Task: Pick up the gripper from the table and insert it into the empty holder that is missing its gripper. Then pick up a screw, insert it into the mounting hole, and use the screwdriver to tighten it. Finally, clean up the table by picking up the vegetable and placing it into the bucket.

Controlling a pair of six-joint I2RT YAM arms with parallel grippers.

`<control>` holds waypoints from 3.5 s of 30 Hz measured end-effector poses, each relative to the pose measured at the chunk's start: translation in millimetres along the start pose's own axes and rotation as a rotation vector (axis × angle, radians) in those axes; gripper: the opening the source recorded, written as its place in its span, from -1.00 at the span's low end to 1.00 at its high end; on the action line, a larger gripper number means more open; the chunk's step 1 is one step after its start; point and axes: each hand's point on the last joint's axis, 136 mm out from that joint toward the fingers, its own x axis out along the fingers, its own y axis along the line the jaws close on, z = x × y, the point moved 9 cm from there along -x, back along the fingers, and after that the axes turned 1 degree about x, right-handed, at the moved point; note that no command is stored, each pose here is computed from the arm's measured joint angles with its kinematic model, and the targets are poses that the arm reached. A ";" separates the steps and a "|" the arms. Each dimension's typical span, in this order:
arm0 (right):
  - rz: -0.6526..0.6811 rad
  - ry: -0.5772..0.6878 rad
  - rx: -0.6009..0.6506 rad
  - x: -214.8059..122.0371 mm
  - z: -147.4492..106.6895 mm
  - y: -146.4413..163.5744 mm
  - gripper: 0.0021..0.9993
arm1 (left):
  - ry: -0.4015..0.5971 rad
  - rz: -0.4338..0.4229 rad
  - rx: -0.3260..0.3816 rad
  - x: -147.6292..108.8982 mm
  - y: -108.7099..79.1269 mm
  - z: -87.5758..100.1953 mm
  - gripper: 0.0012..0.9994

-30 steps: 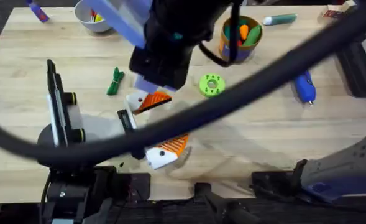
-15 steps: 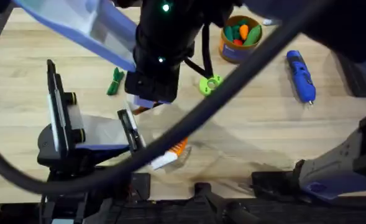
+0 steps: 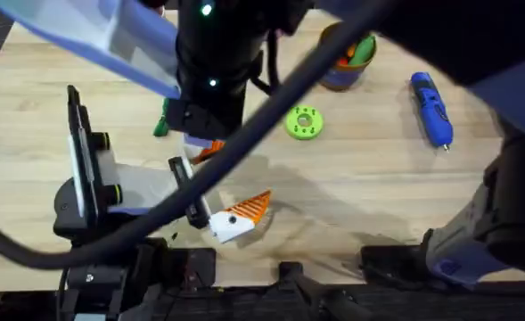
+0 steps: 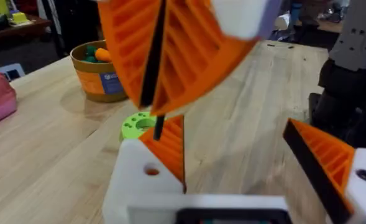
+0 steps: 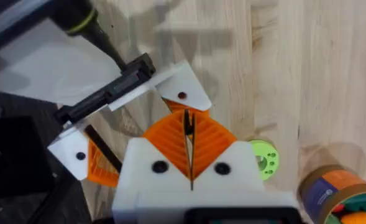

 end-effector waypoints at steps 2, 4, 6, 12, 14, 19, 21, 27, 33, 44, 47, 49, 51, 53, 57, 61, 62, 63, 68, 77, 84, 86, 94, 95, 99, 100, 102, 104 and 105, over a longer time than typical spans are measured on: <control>-0.001 0.011 -0.008 4.4 1.5 1.3 -0.99 | 0.000 0.000 0.000 0.0 0.0 0.0 0.97; -0.001 0.018 -0.015 7.2 2.6 2.6 -0.99 | 0.000 0.000 0.000 0.0 0.0 0.0 0.97; 0.000 0.020 -0.020 8.3 3.4 4.1 -0.99 | 0.000 0.000 0.000 0.0 0.0 0.0 0.97; -0.003 0.017 -0.022 8.7 4.5 4.5 -0.99 | 0.000 0.000 0.000 0.0 0.0 0.0 0.97; -0.002 0.018 -0.022 9.6 4.9 4.4 -0.99 | 0.000 0.000 0.000 0.0 0.0 0.0 0.97; 0.001 0.024 -0.025 14.4 6.7 4.9 -0.99 | 0.000 0.000 0.000 0.0 0.0 0.0 0.97; 0.003 0.028 -0.026 16.7 7.2 5.0 -0.99 | 0.000 0.000 0.000 0.0 0.0 0.0 0.97; 0.008 0.042 -0.026 23.3 8.4 4.4 -0.99 | 0.000 0.000 0.000 0.0 0.0 0.0 0.97; 0.008 0.042 -0.026 24.6 9.0 4.3 -0.99 | 0.000 0.000 0.000 0.0 0.0 0.0 0.98; 0.006 0.055 -0.026 30.2 9.7 3.4 -0.99 | 0.000 0.002 -0.010 0.0 0.2 -0.1 0.97; 0.005 0.055 -0.026 30.1 9.8 3.3 -0.99 | 0.000 0.001 -0.012 0.0 0.1 -0.1 0.97; 0.005 0.056 -0.026 30.4 9.9 3.2 -0.99 | 0.000 0.001 -0.012 0.0 0.1 -0.1 0.97; 0.004 0.054 -0.026 30.7 10.3 3.0 -0.99 | 0.000 0.001 -0.012 0.0 0.1 -0.1 0.97; 0.001 0.045 -0.026 30.8 11.8 2.6 -0.99 | 0.000 0.000 -0.011 0.0 0.1 0.0 0.98; 0.001 0.043 -0.026 32.8 12.9 2.1 -0.99 | 0.000 0.000 -0.011 0.0 0.1 0.0 0.97; 0.004 0.050 -0.025 36.1 13.3 1.9 -0.99 | 0.000 0.000 -0.011 0.0 0.1 0.0 0.97; 0.005 0.053 -0.026 37.2 13.4 2.0 -0.99 | 0.000 0.000 -0.011 0.0 0.1 0.0 0.98; 0.006 0.055 -0.025 38.4 13.5 1.8 -0.99 | 0.000 0.000 -0.011 0.0 0.1 0.0 0.97; 0.007 0.059 -0.026 40.2 13.8 1.8 -0.99 | 0.000 0.000 -0.016 0.0 0.1 -0.1 0.98; -0.009 0.063 -0.017 39.6 13.3 -0.2 0.05 | 0.001 -0.003 -0.019 0.0 -0.3 -0.2 0.97; -0.040 0.066 0.006 35.5 10.9 -7.0 0.83 | 0.000 -0.002 -0.020 -0.1 -0.1 -0.1 0.98; -0.044 0.056 0.027 33.0 10.7 -8.4 0.84 | 0.000 -0.002 -0.019 -0.1 -0.1 -0.1 0.98; -0.110 -0.116 0.271 -33.0 -10.7 -35.2 0.84 | 0.000 -0.003 -0.019 -0.1 -0.2 -0.1 0.97; -0.118 -0.128 0.291 -38.5 -14.5 -37.7 0.84 | 0.000 -0.003 -0.019 -0.1 -0.2 -0.1 0.97; -0.134 -0.140 0.365 -50.3 -35.6 -42.9 0.84 | 0.000 -0.003 -0.019 -0.1 -0.2 -0.1 0.97; -0.137 -0.138 0.382 -50.3 -40.9 -43.6 0.84 | 0.000 -0.003 -0.019 -0.1 -0.2 -0.1 0.97; -0.141 -0.130 0.420 -48.2 -53.6 -44.7 0.84 | 0.000 -0.003 -0.019 -0.1 -0.2 -0.1 0.97; -0.147 -0.128 0.465 -45.5 -67.2 -45.7 0.84 | 0.000 -0.003 -0.019 -0.1 -0.2 -0.1 0.98; -0.152 -0.129 0.493 -44.7 -74.8 -46.4 0.84 | 0.000 -0.003 -0.019 -0.1 -0.2 -0.1 0.98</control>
